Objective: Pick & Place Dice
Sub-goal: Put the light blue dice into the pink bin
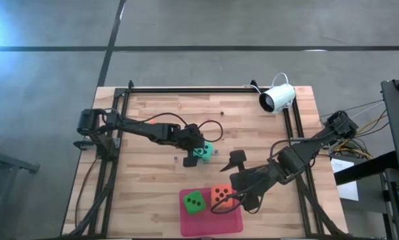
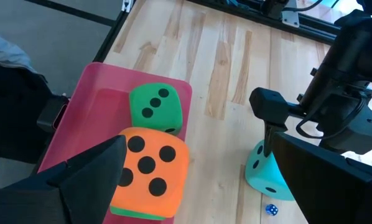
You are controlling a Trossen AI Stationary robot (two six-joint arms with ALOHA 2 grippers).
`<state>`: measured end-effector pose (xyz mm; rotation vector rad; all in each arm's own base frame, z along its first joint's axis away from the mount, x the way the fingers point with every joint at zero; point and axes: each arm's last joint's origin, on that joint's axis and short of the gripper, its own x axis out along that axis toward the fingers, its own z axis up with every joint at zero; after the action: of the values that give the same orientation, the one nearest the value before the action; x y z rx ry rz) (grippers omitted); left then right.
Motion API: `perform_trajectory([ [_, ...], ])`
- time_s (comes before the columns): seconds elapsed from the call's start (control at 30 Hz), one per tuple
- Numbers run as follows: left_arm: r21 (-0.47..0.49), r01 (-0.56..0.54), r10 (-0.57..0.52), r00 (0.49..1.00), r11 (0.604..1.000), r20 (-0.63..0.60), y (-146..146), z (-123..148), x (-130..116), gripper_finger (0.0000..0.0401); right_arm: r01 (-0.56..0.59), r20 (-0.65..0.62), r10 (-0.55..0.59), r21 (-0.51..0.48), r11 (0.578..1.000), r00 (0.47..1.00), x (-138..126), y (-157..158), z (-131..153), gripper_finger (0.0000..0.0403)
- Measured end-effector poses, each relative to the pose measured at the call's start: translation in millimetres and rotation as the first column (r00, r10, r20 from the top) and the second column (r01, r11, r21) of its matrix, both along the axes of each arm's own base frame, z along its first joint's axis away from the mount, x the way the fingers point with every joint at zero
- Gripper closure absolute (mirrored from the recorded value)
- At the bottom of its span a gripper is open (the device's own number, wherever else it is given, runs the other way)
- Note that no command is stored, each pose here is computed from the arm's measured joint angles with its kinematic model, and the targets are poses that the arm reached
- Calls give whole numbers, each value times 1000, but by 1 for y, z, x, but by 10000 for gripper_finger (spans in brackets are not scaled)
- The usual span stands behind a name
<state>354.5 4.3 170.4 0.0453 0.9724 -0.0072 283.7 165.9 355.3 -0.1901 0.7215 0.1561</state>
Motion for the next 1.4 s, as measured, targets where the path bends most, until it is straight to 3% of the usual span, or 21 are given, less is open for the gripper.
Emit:
perform_trajectory([
  [0.33,6,0,0,1000,1000,-1,-1,0,0,54,0,0,0,0,1000,1000,0,0,0,3],
  [1.0,75,2,-2,1000,997,0,-7,21,-12,45,0,7,0,4,1000,1000,0,0,1,3],
  [1.4,89,0,-4,999,996,45,-9,47,-24,46,0,14,0,9,1000,1000,1,1,1,3],
])
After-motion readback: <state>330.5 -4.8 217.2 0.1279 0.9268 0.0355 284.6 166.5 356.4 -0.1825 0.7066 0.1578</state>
